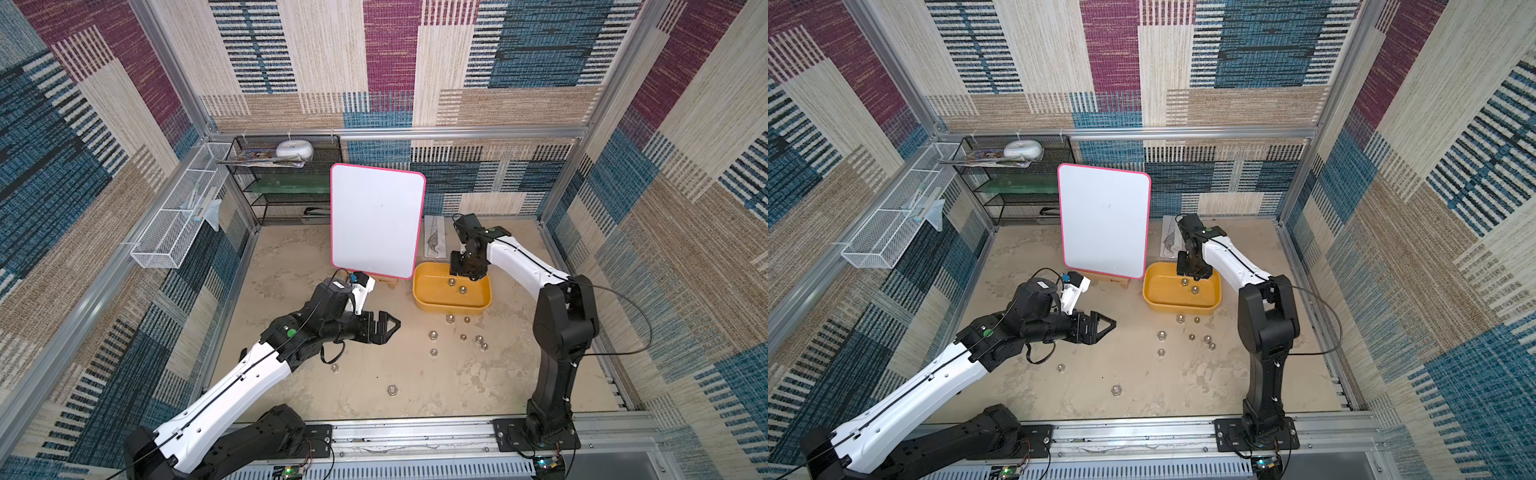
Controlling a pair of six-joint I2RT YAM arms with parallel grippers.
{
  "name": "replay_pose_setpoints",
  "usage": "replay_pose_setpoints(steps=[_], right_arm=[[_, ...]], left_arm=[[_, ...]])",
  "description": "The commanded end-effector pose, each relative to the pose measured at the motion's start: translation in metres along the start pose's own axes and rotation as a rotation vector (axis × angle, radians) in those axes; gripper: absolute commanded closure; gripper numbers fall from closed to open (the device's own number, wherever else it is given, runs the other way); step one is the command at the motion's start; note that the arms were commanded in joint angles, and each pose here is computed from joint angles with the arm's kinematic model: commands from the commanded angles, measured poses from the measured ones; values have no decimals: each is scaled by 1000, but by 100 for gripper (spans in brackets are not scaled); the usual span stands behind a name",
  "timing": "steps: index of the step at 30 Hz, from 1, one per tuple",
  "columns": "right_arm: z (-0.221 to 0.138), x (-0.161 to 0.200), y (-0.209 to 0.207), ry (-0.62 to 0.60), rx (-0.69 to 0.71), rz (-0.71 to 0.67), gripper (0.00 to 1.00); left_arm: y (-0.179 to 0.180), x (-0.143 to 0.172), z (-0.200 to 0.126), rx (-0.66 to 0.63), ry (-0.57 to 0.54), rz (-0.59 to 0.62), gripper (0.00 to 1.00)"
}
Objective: Put the nuts on the desktop into the storage box
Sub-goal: Place the nut in the storage box, then pick up the nut from the center of the board.
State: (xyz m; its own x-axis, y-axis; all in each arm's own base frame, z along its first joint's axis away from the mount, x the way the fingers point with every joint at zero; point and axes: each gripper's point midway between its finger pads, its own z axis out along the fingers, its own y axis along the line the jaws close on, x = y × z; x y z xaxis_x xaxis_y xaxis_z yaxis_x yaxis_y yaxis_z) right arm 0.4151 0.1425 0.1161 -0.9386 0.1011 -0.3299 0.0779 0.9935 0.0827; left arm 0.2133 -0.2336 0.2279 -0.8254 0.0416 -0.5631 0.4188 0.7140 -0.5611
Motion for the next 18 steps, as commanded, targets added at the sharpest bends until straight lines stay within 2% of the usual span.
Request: replay_pose_setpoints(steps=[1,10,18], right_arm=[[-15,20,-14,11,31,23,47],[-38,97,-49,59,39,74,50],[-24,151,-58,127,25,72,53]], left_arm=[[-7,-4,4,36,-2,25,0],[-14,-9,16,68,40,40,0],[-18,-11,25,87,65,25,0]])
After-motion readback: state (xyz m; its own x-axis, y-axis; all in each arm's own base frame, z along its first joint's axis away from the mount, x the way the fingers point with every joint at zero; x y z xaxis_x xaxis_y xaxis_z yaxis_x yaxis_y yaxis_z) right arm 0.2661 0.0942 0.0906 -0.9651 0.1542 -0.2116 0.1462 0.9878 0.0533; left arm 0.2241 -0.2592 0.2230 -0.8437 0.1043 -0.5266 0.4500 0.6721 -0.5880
